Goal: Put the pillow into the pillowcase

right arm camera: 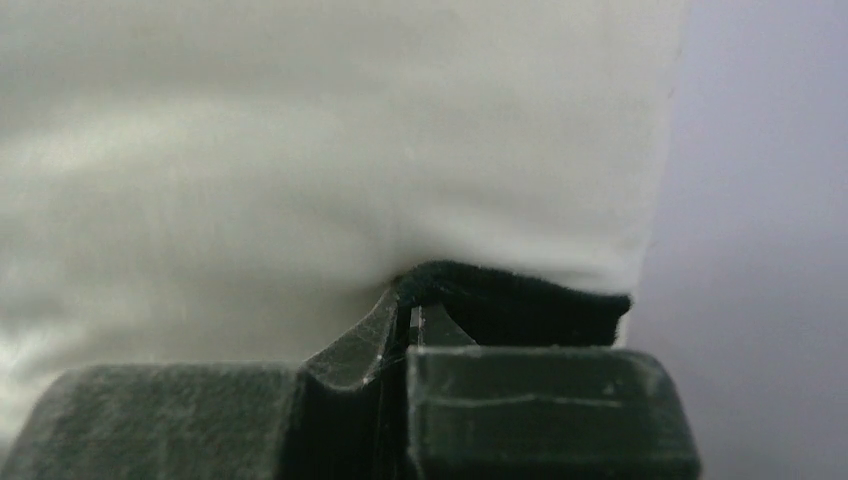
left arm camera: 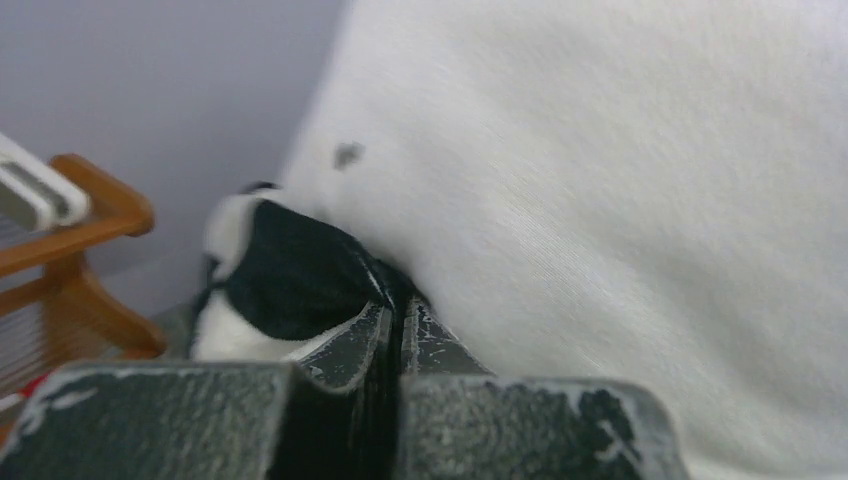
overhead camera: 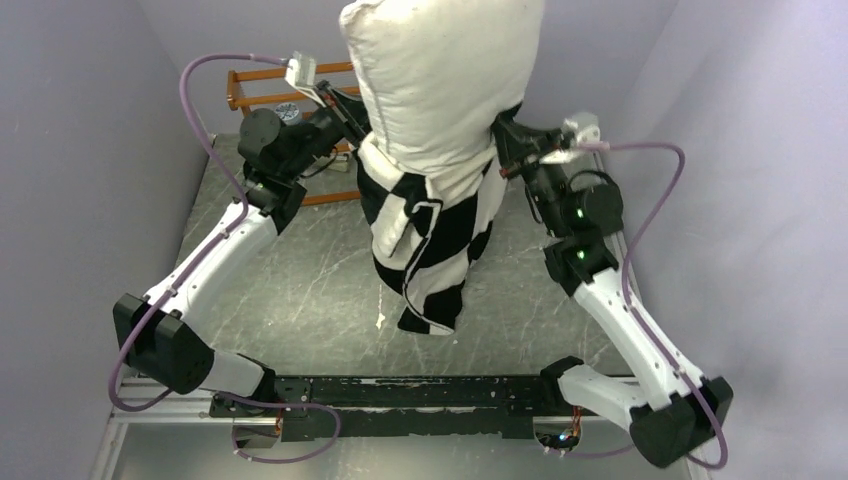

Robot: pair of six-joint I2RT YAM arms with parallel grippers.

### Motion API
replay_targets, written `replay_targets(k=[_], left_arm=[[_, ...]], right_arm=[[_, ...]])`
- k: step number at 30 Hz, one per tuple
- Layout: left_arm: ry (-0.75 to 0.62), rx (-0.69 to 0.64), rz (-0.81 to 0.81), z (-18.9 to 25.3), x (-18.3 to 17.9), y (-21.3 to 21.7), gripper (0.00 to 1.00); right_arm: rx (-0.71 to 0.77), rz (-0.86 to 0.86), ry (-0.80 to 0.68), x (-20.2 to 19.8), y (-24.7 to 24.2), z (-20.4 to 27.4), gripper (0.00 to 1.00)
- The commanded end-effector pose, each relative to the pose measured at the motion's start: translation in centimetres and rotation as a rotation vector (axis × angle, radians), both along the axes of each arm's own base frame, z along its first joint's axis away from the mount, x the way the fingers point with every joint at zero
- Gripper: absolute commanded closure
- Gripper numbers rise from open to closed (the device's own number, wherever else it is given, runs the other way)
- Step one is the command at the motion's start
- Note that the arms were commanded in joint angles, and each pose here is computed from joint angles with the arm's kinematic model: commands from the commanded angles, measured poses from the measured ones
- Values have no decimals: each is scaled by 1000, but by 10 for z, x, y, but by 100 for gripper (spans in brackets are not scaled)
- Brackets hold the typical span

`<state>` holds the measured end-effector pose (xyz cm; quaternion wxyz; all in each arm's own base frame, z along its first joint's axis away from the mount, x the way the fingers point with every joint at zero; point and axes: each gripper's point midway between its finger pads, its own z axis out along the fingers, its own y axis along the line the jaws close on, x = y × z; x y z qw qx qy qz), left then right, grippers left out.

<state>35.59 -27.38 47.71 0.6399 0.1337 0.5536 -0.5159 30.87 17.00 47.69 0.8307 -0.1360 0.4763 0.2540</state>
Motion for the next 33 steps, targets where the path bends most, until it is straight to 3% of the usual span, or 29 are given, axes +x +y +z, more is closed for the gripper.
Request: replay_targets(k=[1, 2, 4, 8, 11, 14, 16, 18, 19, 21, 24, 28, 30, 33], left_arm=[[-302, -123, -226, 81, -103, -34, 95], [-385, -74, -250, 74, -130, -51, 95], [-429, -36, -215, 65, -140, -52, 95], [-436, -127, 134, 84, -85, 5, 95], [-348, -241, 345, 100, -35, 56, 95], [-354, -241, 182, 120, -45, 39, 95], [-382, -228, -27, 122, -88, 2, 95], [-448, -180, -178, 105, -139, -35, 95], [-475, -171, -237, 97, -162, -46, 95], [-495, -144, -214, 81, -165, -45, 95], [-506, -136, -1, 75, -132, -22, 95], [-562, -115, 83, 99, -99, 5, 95], [-698, -111, -30, 113, -123, 5, 95], [-846, 33, -358, 104, -168, -31, 95]], right_arm=[[84, -144, -123, 17, -24, 84, 100], [79, -143, -133, 17, -25, 97, 100], [70, -43, -150, -1, -13, 107, 100], [137, 238, -230, -63, 7, 86, 100], [197, 130, -196, -31, -3, 75, 100], [175, 26, -128, 10, -5, 90, 100], [141, 107, -160, -2, 7, 90, 100], [96, 188, -287, -30, 16, 88, 100], [115, 171, -284, -23, 14, 88, 100], [101, 97, -283, -7, 8, 99, 100], [92, 143, -328, -20, 13, 111, 100], [65, 212, -375, -57, 12, 72, 100], [17, 157, -395, -63, 5, 54, 100], [-35, 81, -404, -65, -4, 46, 100]])
